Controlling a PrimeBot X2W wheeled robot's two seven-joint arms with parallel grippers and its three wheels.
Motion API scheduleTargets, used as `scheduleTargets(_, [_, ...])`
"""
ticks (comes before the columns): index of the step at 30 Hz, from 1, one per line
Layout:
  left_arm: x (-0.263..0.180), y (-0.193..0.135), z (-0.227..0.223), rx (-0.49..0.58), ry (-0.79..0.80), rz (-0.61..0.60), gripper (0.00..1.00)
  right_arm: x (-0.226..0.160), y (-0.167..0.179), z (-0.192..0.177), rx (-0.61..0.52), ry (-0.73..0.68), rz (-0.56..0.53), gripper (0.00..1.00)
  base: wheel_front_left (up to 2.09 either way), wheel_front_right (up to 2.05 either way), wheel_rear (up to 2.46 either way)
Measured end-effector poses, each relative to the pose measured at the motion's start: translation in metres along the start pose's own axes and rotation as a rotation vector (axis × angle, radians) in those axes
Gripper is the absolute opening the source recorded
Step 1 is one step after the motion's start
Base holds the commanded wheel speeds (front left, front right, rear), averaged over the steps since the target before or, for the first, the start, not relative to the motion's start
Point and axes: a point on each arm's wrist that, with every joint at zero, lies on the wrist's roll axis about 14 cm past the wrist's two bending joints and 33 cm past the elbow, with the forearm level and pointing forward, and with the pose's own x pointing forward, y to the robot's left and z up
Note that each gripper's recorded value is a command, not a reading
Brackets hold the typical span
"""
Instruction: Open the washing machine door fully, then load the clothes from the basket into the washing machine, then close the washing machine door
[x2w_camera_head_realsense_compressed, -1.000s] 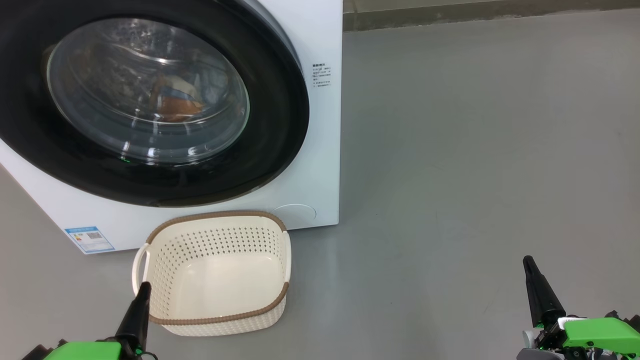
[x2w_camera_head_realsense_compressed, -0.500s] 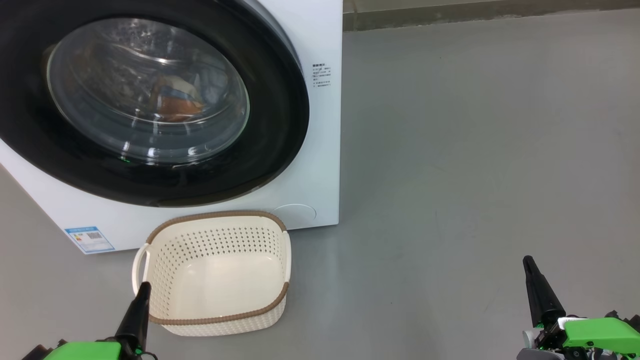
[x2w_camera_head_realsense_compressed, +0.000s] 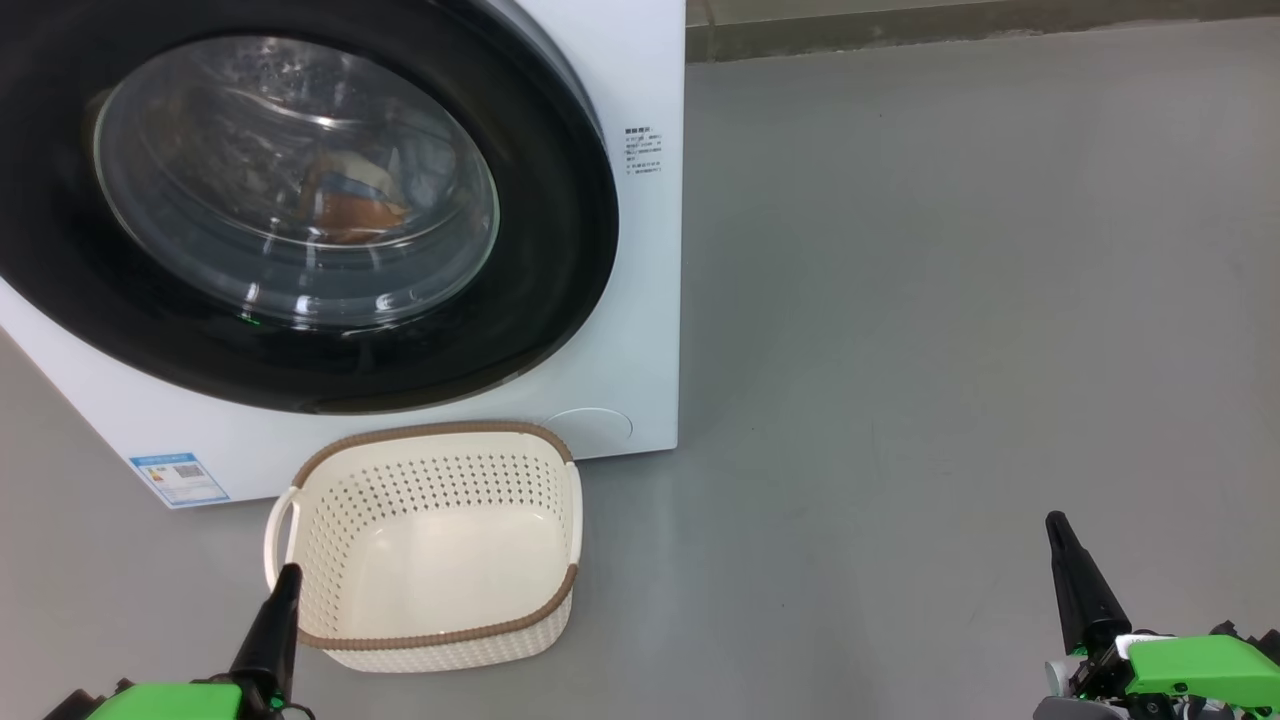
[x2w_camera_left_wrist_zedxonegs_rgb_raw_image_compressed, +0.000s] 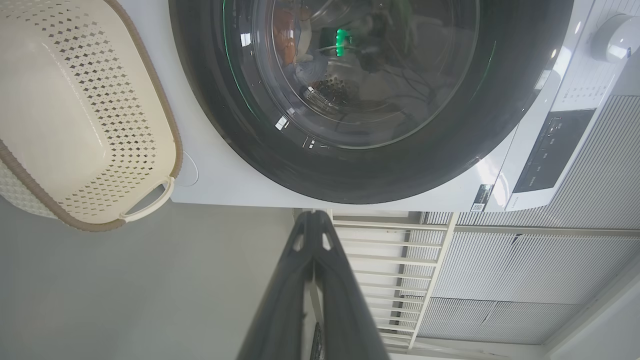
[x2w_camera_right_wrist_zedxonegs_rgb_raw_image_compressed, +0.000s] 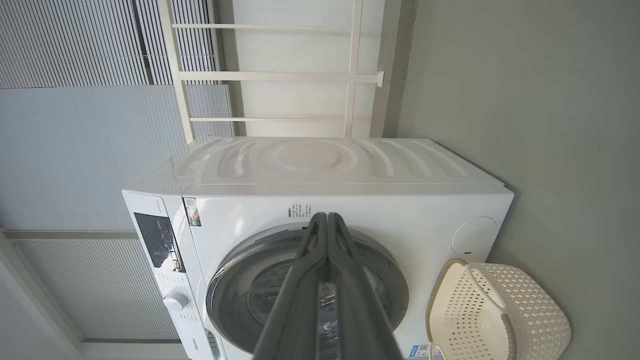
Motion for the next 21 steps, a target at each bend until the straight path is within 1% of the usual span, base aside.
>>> scheduleTargets(21, [0.0, 0.0, 0.0002, -0.001, -0.001, 0.0, 0.0, 0.0, 0.0, 0.0, 0.0, 0.0, 0.0, 0.0, 0.0, 0.0, 0.0])
